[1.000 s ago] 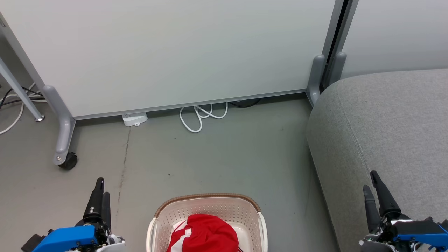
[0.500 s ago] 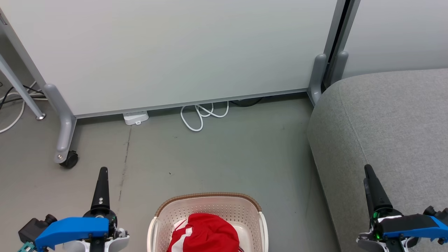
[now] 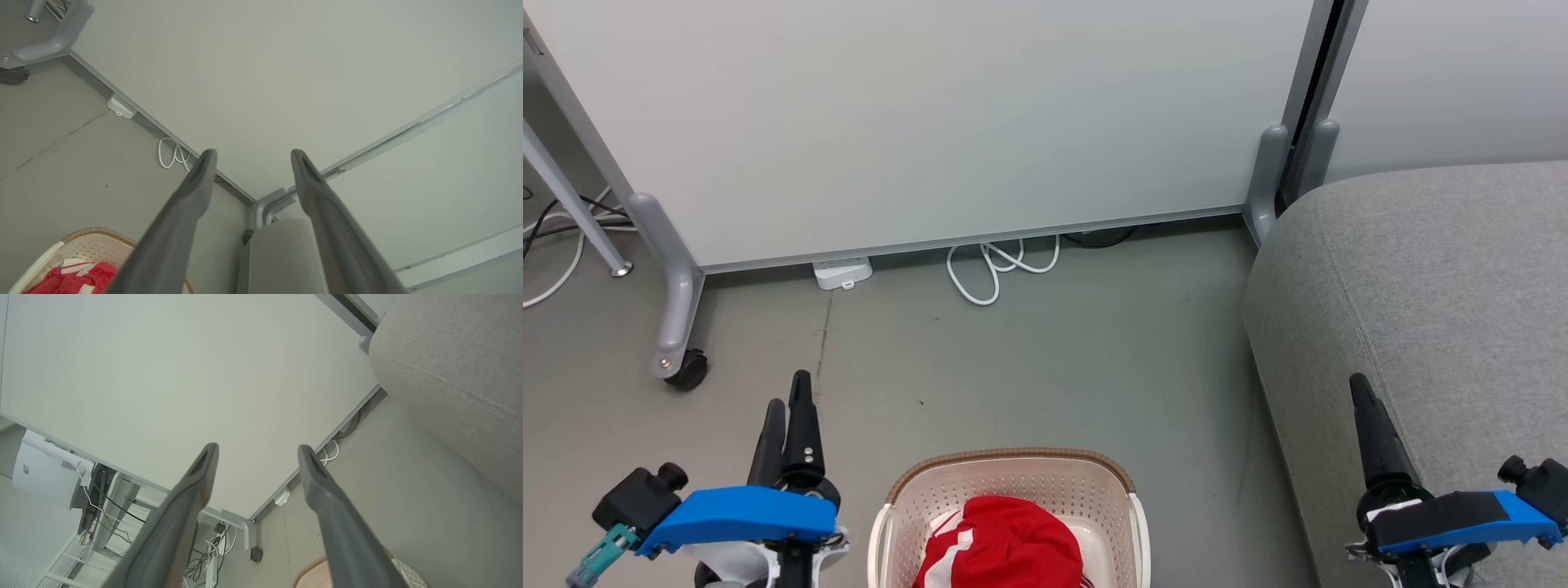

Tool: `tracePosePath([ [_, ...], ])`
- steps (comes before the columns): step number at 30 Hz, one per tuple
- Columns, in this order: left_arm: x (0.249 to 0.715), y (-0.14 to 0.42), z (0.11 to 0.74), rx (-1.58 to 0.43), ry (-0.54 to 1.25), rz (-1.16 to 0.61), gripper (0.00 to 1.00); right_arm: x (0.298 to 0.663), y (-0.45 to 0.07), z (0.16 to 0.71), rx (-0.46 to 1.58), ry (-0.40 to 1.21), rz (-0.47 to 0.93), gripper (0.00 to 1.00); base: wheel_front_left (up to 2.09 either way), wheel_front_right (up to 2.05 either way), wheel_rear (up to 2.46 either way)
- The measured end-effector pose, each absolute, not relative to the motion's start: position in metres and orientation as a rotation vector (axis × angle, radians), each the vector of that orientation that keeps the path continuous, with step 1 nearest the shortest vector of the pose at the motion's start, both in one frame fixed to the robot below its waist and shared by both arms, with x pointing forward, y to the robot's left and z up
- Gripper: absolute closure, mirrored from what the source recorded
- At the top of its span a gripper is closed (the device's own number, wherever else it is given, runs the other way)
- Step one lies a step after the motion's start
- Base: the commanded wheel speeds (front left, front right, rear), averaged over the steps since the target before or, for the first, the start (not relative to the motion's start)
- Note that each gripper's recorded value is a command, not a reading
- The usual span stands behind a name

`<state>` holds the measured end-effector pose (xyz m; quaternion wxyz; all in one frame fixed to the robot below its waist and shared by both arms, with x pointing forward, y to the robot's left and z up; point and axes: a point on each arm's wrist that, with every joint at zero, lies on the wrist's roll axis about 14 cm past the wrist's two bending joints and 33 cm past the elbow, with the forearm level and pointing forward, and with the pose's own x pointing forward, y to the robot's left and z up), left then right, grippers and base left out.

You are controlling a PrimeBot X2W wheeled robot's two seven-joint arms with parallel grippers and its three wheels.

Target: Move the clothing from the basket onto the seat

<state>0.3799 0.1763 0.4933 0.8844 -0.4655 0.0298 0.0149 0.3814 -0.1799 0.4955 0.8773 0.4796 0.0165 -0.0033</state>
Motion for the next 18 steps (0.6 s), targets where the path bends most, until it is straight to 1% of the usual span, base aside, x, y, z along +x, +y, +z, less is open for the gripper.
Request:
tracePosePath([
  [18, 0.384, 0.156, 0.503, -0.640, 0.037, -0.037, 0.00, 0.383, -0.168, 0.500, 0.735, 0.016, 0.040, 0.00, 0.00, 0.00, 0.00],
])
